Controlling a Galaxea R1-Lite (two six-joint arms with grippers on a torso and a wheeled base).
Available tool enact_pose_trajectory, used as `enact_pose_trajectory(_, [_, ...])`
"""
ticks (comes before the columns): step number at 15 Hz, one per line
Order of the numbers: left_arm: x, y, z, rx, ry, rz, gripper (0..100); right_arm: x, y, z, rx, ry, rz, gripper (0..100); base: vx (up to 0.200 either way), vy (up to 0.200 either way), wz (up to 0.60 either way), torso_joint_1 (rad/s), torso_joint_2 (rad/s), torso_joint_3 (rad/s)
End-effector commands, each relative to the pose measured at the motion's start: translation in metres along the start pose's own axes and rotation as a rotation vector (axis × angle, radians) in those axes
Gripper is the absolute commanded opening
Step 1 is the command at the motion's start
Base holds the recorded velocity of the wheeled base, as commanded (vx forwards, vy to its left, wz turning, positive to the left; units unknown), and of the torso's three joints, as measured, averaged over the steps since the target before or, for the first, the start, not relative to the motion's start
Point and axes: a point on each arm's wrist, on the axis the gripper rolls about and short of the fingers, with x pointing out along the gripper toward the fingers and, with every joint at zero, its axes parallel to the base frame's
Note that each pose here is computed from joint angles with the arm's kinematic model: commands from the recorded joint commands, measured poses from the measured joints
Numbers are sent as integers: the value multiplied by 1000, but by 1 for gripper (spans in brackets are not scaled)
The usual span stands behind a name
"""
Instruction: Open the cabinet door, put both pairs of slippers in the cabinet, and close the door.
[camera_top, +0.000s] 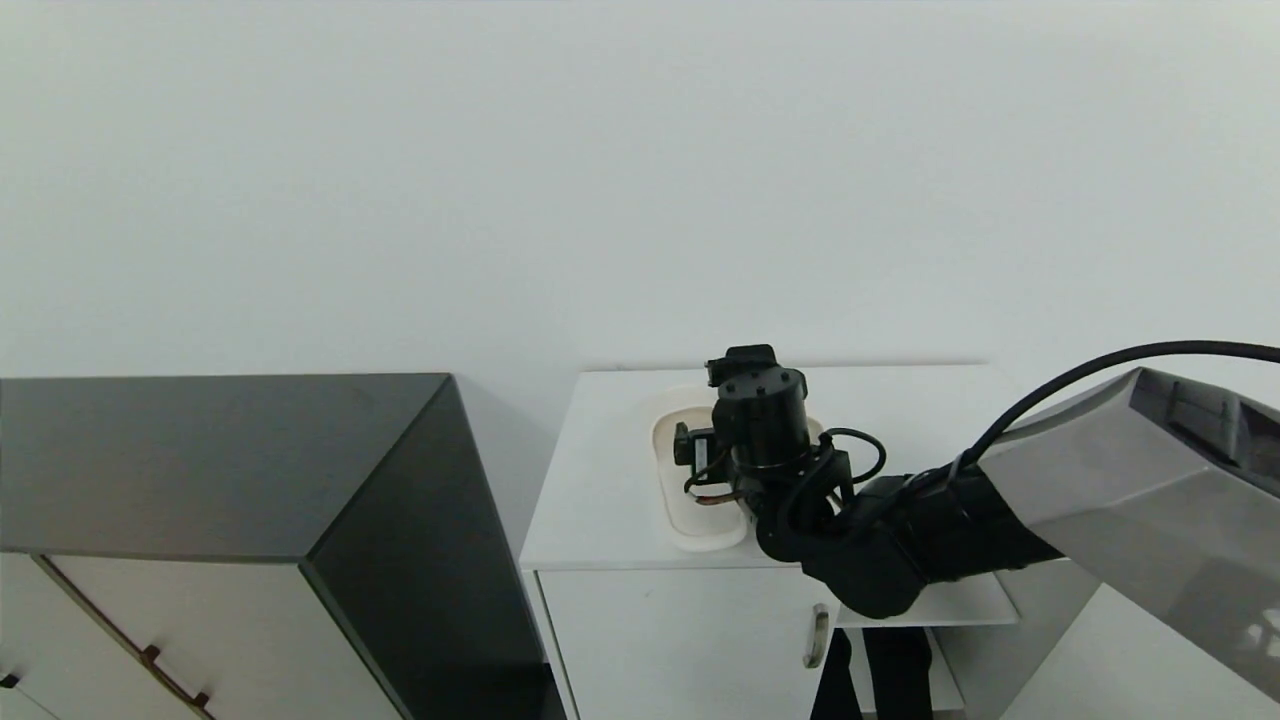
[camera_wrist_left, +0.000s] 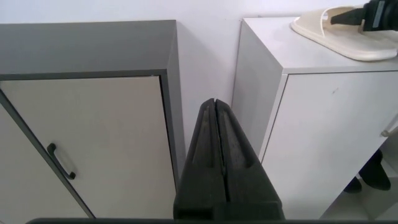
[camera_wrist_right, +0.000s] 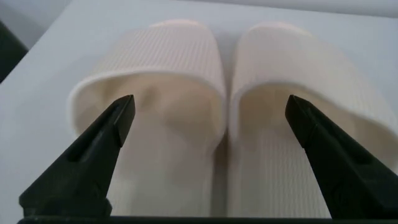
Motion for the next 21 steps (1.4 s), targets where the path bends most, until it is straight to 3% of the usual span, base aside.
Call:
enact_pose_trajectory(1, [0,0,0,0,0,1,0,14,-1,-6,-2,1,-18,100,0,0,0,0,0,0])
enact_pose_trajectory(3, [0,0,0,0,0,2,0,20,-2,-6,3,-4,-27,100,0,0,0,0,0,0])
enact_pose_trajectory(4, [0,0,0,0,0,1,0,21,-3,-6,2,-4,-29,0,0,0,0,0,0,0])
enact_pose_trajectory(12, [0,0,0,-2,0,2,0,20,-1,1,-2,-22,-29,0,0,0,0,0,0,0])
enact_pose_trajectory(16, [0,0,0,-2,0,2,0,-14,-6,17,1,-28,7,0,0,0,0,0,0,0])
enact_pose_trajectory(19, [0,0,0,-2,0,4,0,-44,-20,17,-5,-13,67,0,0,0,0,0,0,0])
enact_pose_trajectory(21, [0,0,0,-2,0,4,0,-74,-41,9,-25,1,131,0,0,0,0,0,0,0])
